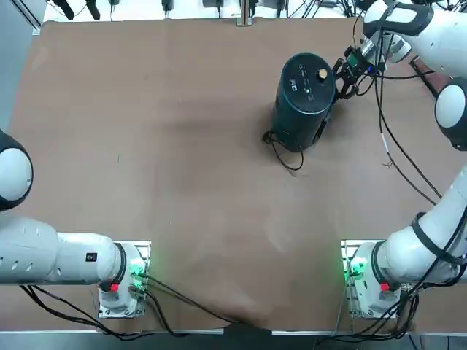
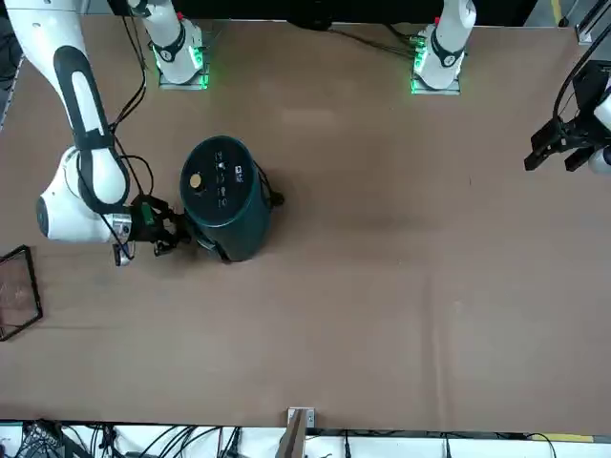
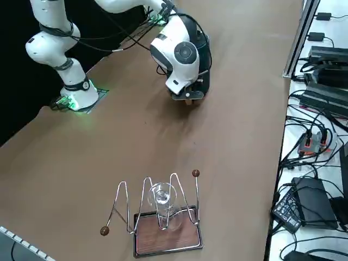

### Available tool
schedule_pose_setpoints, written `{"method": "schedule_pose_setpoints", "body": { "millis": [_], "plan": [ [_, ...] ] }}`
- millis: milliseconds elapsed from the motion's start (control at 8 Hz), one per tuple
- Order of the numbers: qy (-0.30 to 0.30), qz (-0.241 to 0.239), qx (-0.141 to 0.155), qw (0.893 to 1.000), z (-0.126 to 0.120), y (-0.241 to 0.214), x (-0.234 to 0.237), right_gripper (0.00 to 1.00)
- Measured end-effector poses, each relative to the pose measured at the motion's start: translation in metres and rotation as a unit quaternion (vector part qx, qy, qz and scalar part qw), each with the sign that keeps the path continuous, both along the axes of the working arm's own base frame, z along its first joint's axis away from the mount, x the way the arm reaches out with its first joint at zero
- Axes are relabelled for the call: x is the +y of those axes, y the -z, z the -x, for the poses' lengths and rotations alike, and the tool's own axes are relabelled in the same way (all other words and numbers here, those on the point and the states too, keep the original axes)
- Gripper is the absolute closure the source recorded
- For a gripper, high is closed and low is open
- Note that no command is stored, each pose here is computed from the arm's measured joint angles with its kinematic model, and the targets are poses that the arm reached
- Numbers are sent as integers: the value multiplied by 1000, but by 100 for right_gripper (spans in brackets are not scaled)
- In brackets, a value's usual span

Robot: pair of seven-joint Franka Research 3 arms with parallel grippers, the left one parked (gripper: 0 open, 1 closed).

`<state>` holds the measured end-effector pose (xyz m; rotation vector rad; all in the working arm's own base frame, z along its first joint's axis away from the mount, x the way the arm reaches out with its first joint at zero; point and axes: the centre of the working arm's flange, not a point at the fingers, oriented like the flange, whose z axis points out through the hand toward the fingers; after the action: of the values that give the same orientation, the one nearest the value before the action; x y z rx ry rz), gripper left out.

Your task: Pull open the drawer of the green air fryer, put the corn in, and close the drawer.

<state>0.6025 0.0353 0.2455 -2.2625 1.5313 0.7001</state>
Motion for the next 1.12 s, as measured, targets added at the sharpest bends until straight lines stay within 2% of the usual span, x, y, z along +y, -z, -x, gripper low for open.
{"method": "schedule_pose_setpoints", "body": {
  "millis": [1125],
  "plan": [
    [-11,3,-3,1000,0,1,14,52]
  ]
}}
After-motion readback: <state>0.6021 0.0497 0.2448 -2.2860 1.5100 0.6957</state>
